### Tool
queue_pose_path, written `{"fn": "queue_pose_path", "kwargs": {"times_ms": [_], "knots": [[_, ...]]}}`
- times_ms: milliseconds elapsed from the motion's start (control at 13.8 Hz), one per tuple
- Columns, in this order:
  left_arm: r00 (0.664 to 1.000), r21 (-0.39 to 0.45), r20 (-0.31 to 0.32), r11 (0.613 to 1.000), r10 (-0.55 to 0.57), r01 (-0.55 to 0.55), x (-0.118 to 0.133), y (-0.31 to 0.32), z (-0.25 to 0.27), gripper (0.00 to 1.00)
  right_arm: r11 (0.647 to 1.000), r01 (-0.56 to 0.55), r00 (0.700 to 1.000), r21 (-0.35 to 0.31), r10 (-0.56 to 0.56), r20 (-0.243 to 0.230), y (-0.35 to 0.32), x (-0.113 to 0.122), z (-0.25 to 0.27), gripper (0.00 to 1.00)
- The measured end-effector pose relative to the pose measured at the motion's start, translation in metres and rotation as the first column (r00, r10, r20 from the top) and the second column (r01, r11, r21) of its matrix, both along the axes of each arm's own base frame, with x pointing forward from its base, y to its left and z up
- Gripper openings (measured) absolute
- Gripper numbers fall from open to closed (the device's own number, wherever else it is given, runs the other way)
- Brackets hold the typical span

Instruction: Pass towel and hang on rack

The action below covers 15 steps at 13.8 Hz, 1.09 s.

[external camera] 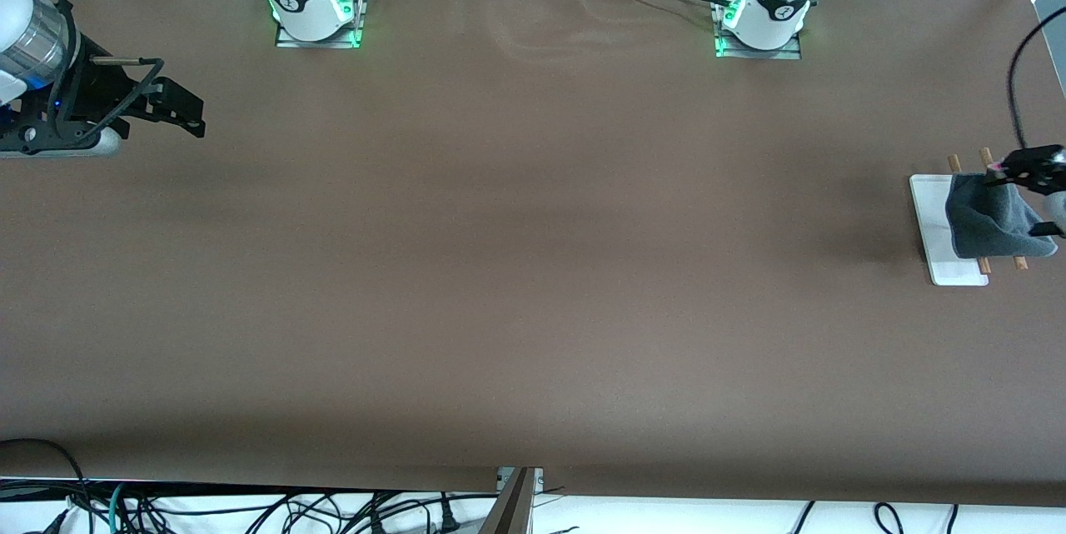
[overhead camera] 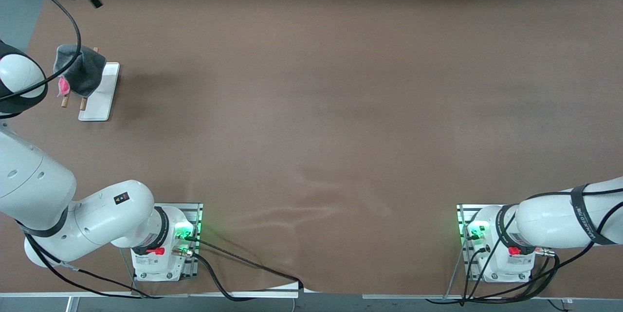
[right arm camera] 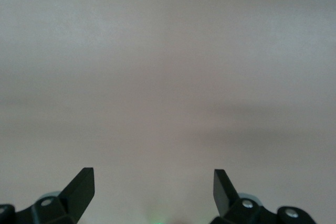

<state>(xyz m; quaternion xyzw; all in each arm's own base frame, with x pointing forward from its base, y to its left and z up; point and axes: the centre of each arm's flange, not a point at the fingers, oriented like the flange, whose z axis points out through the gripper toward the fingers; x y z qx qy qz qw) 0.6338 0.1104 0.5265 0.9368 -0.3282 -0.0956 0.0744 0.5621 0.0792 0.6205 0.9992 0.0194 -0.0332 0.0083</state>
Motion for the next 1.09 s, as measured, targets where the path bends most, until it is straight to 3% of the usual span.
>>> {"fn": "queue_pose_path", "kwargs": {"times_ms": [217,362,652,870,1087], "knots": [[0.977,0.054,0.035,0.976,0.21,-0.212,-0.003,-0.087,0.028,1.0,1.0,0.0,1.0,0.0,0.0,0.0,0.0,0.0,0.0,1.0],[0.944,0.117,0.096,0.938,0.316,-0.326,-0.017,-0.135,0.042,1.0,1.0,0.0,1.0,0.0,0.0,0.0,0.0,0.0,0.0,1.0],[0.872,0.131,0.224,0.873,0.436,-0.47,-0.042,-0.146,0.053,1.0,1.0,0.0,1.0,0.0,0.0,-0.001,0.0,0.0,0.0,1.0],[0.83,0.056,0.21,0.842,0.516,-0.537,-0.061,-0.121,0.034,1.0,1.0,0.0,1.0,-0.001,0.0,-0.008,0.0,0.0,-0.004,1.0],[0.82,0.045,0.196,0.83,0.538,-0.556,-0.079,-0.123,0.027,1.0,1.0,0.001,1.0,-0.005,-0.001,-0.031,-0.001,-0.003,-0.015,1.0]]}}
